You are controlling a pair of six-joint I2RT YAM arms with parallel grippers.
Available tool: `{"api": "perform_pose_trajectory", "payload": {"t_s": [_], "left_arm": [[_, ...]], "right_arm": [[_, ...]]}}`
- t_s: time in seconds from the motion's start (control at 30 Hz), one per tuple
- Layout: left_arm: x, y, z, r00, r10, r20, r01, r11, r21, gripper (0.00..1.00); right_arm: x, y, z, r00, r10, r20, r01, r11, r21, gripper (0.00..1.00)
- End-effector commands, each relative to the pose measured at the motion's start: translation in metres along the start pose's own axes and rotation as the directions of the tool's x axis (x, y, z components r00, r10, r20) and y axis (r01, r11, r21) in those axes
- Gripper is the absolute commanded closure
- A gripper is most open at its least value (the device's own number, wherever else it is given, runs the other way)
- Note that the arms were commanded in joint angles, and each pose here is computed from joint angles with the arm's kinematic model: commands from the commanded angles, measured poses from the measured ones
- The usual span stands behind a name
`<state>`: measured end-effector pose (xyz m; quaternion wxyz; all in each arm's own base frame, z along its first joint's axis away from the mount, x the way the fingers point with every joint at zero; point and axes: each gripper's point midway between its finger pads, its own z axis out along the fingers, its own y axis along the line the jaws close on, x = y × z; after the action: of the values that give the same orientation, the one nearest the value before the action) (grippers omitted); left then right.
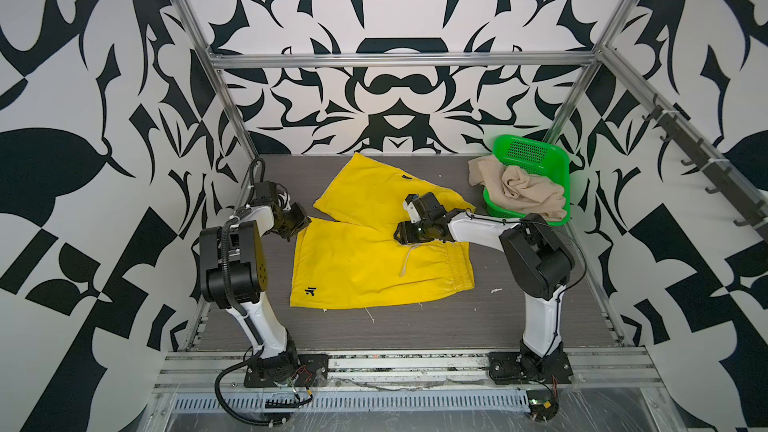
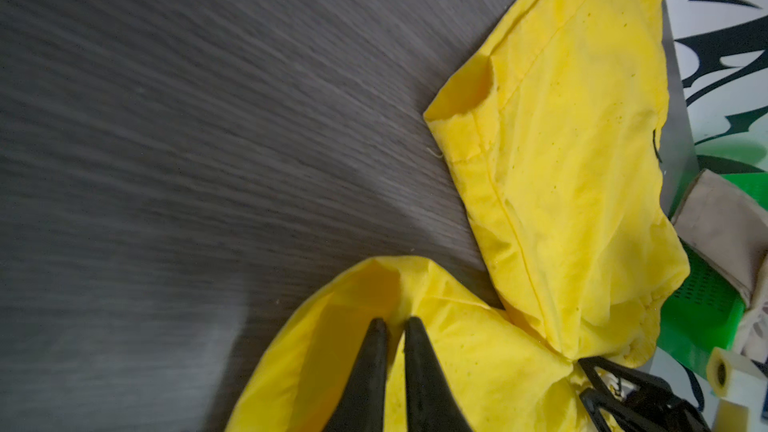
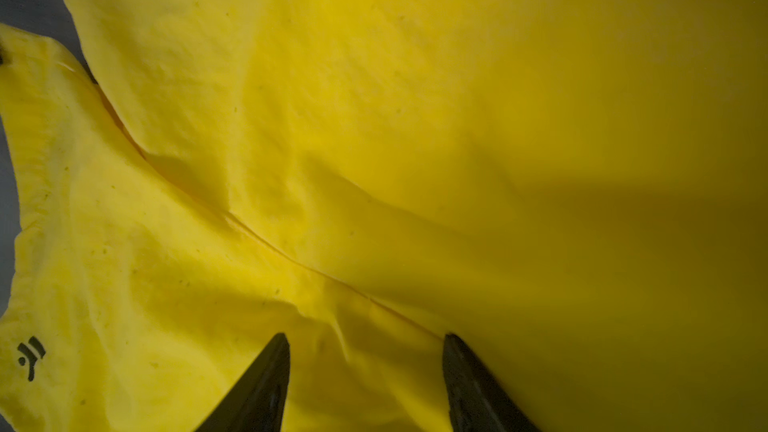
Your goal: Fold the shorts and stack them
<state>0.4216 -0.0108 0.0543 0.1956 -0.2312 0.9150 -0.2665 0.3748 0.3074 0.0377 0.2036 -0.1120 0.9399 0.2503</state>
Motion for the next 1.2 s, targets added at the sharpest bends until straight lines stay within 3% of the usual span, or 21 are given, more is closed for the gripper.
{"api": "perform_pose_trajectory", "payload": {"t_s": [0.0,0.17,0.43,0.5,0.63,0.8,0.97,1.17], "left_arm": [[-0.009,-0.008,-0.013,0.999,0.020,0.034,-0.020,1.000,-0.003,0.94],[-0.037,-0.021,-0.026,0.994,0.045,0.099,-0.043,0.999,-0.025,0.99],[-0.069,-0.017,-0.004,0.996,0.019,0.087,-0.014,0.998,-0.065,1.00],[-0.074,-0.006,0.003,0.997,0.007,0.079,0.002,0.993,-0.117,0.95],[-0.077,0.008,0.014,0.999,-0.001,0.043,0.008,0.984,-0.180,0.69],[-0.085,-0.010,-0.021,0.992,0.021,0.127,0.003,0.982,-0.187,0.54],[-0.064,-0.045,-0.082,0.974,0.075,0.212,-0.039,0.985,-0.167,0.51],[0.011,-0.063,-0.105,0.979,0.100,0.177,-0.085,0.992,-0.089,0.51]], "right_arm": [[-0.011,0.003,-0.007,1.000,-0.001,0.023,0.001,1.000,0.002,0.38],[0.001,-0.006,-0.007,1.000,0.013,0.008,-0.013,0.999,0.030,0.38],[-0.006,-0.009,-0.006,0.996,0.065,0.057,-0.067,0.997,0.038,0.38],[-0.013,-0.008,-0.006,0.995,0.069,0.075,-0.072,0.997,0.041,0.38],[-0.030,0.006,-0.013,0.992,0.059,0.112,-0.059,0.998,-0.006,0.37],[-0.056,0.034,-0.059,0.978,0.025,0.205,-0.011,0.998,-0.069,0.36],[-0.055,0.025,-0.118,0.965,0.045,0.258,-0.030,0.998,-0.062,0.35],[0.004,-0.031,-0.162,0.935,0.291,0.205,-0.274,0.956,-0.106,0.35]]}}
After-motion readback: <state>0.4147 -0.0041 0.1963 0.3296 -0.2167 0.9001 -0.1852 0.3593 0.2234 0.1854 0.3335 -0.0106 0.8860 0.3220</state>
